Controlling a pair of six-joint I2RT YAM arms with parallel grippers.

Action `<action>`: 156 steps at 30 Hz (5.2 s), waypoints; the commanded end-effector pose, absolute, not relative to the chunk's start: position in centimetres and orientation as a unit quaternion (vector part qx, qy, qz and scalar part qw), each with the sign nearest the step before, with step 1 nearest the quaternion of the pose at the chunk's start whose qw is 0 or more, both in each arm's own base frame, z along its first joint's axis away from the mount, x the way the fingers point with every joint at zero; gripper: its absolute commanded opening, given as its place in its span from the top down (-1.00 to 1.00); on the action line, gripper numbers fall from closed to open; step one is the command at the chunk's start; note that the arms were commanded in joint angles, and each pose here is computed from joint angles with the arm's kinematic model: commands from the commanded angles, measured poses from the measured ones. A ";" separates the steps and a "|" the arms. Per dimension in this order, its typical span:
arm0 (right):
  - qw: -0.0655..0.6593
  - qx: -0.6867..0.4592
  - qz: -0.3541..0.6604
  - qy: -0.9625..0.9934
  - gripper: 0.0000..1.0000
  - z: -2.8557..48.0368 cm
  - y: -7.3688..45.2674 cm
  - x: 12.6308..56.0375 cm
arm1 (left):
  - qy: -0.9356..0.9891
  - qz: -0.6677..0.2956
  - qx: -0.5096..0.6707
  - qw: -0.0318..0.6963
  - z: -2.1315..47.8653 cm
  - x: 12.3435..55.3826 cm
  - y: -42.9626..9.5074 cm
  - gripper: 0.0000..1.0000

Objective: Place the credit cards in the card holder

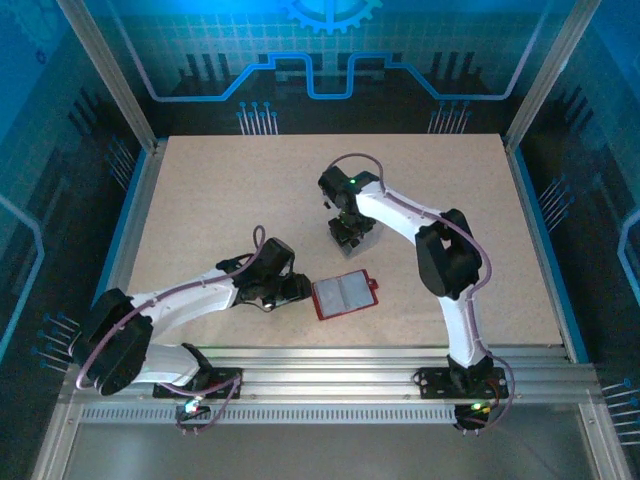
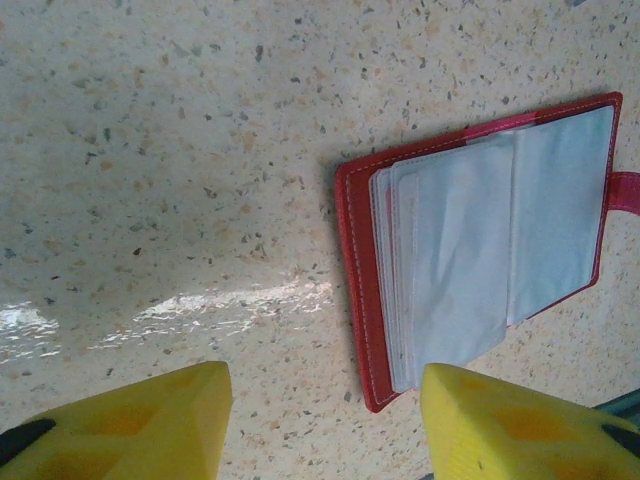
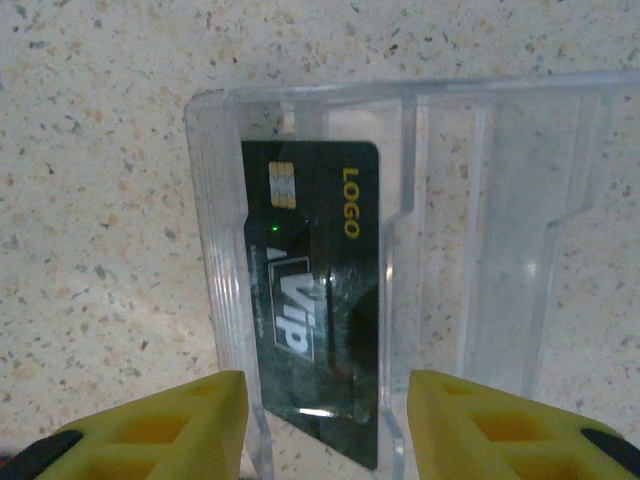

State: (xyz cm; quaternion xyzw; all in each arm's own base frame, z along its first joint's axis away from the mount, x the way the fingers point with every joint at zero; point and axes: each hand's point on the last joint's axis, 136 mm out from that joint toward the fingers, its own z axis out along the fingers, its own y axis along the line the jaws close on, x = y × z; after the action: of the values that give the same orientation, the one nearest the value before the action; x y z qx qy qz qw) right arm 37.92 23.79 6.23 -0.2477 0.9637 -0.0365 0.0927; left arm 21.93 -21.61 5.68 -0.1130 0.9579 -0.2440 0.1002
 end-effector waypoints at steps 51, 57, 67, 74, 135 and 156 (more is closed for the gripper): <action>0.099 -0.210 0.001 0.973 0.17 6.1 23.3 40.9 | 0.953 -0.266 -0.125 0.069 3.9 21.6 -22.7 -0.04; 0.094 -0.221 -0.016 0.971 0.16 4.8 24.0 40.2 | 0.954 -0.265 -0.126 0.069 3.9 21.6 -22.6 -0.03; 0.089 -0.225 -0.047 0.969 0.24 3.1 23.4 39.2 | 0.954 -0.263 -0.126 0.070 3.9 21.5 -22.4 -0.03; 0.090 -0.218 -0.021 0.972 0.28 4.0 23.2 39.5 | 0.954 -0.263 -0.128 0.069 3.8 21.4 -22.4 -0.02; 0.097 -0.246 -0.031 0.964 0.70 7.0 23.9 38.7 | 0.958 -0.252 -0.111 0.078 4.9 22.5 -22.8 0.03; 0.088 -0.205 0.082 0.971 0.86 8.0 24.2 38.1 | 0.953 -0.271 -0.098 0.099 9.7 32.5 -26.6 0.04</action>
State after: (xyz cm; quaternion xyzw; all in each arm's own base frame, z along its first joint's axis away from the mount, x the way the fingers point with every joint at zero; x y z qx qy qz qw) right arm 38.42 24.01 6.81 -0.2085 0.9723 0.0676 0.0812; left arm 32.05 -26.10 10.00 -0.1180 0.9453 -0.2792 0.1209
